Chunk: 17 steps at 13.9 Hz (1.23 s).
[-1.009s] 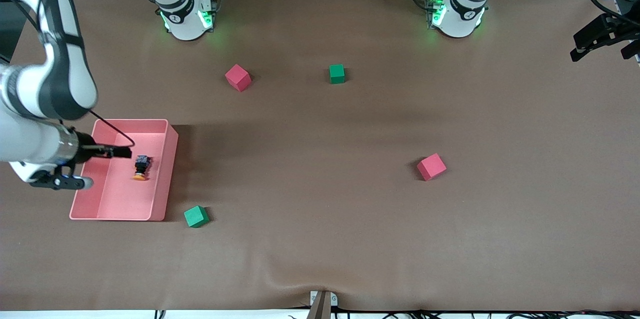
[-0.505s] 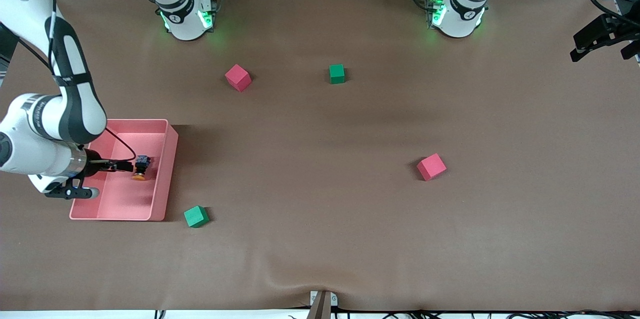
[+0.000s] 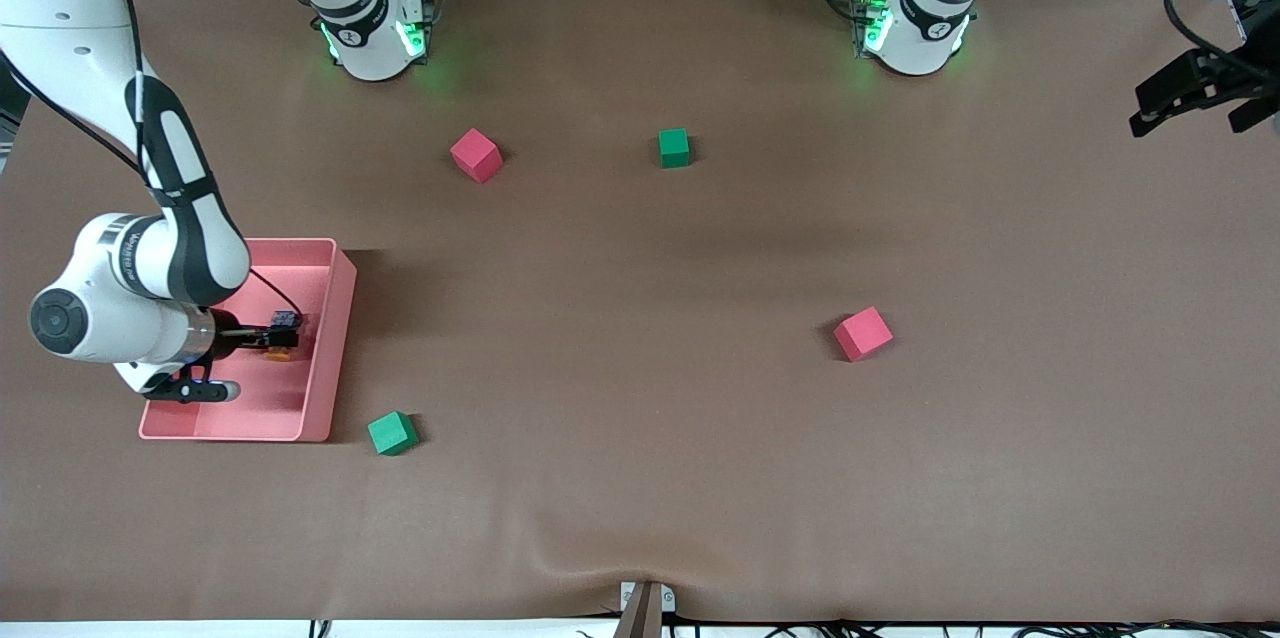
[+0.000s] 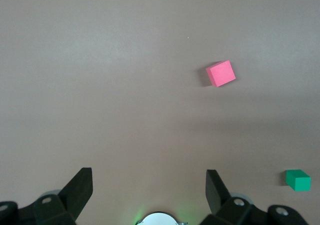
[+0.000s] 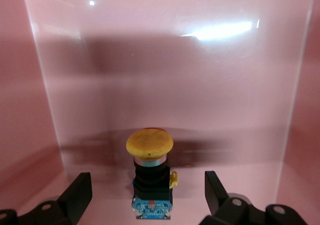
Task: Place and upright button with both arms
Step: 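Close the right gripper on the yellow-capped button's black base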
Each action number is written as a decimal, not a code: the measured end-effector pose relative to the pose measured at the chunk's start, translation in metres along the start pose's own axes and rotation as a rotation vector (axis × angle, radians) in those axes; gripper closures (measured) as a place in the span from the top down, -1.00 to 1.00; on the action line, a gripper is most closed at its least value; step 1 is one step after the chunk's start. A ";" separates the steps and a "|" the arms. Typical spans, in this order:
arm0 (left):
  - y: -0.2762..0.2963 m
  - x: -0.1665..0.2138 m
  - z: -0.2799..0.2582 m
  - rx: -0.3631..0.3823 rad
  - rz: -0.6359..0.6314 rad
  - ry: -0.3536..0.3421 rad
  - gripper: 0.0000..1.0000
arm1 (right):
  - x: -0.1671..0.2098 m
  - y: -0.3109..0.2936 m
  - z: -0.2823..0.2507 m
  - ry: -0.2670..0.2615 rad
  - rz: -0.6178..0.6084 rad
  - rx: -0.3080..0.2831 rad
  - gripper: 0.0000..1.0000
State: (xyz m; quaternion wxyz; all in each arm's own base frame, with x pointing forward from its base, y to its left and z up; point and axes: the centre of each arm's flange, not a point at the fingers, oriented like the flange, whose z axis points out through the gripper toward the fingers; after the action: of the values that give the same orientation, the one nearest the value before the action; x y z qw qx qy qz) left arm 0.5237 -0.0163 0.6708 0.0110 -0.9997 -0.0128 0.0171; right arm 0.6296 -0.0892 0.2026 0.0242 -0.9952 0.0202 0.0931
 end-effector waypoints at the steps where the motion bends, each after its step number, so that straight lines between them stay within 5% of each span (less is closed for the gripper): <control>1: 0.000 0.000 0.000 0.000 0.000 0.000 1.00 | -0.002 0.000 0.006 0.000 0.001 0.000 1.00; 5: 0.001 -0.002 -0.005 0.000 0.003 0.009 1.00 | -0.007 0.000 0.020 -0.001 0.003 0.002 0.90; 10: -0.003 -0.003 -0.008 -0.001 -0.005 0.016 1.00 | -0.006 0.002 0.018 0.001 0.006 0.001 -0.15; 15: -0.007 -0.007 -0.015 -0.002 -0.013 0.029 1.00 | 0.011 -0.015 -0.082 -0.145 -0.021 0.019 -0.16; 17: -0.007 -0.009 -0.018 -0.003 -0.013 0.034 1.00 | 0.012 -0.044 -0.135 -0.161 -0.054 0.016 -0.16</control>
State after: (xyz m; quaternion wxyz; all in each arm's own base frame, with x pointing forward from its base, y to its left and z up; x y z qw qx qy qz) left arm 0.5149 -0.0098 0.6890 0.0101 -0.9998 -0.0189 -0.0002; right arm 0.6683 -0.0527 0.3351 0.0362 -0.9844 -0.0078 0.1722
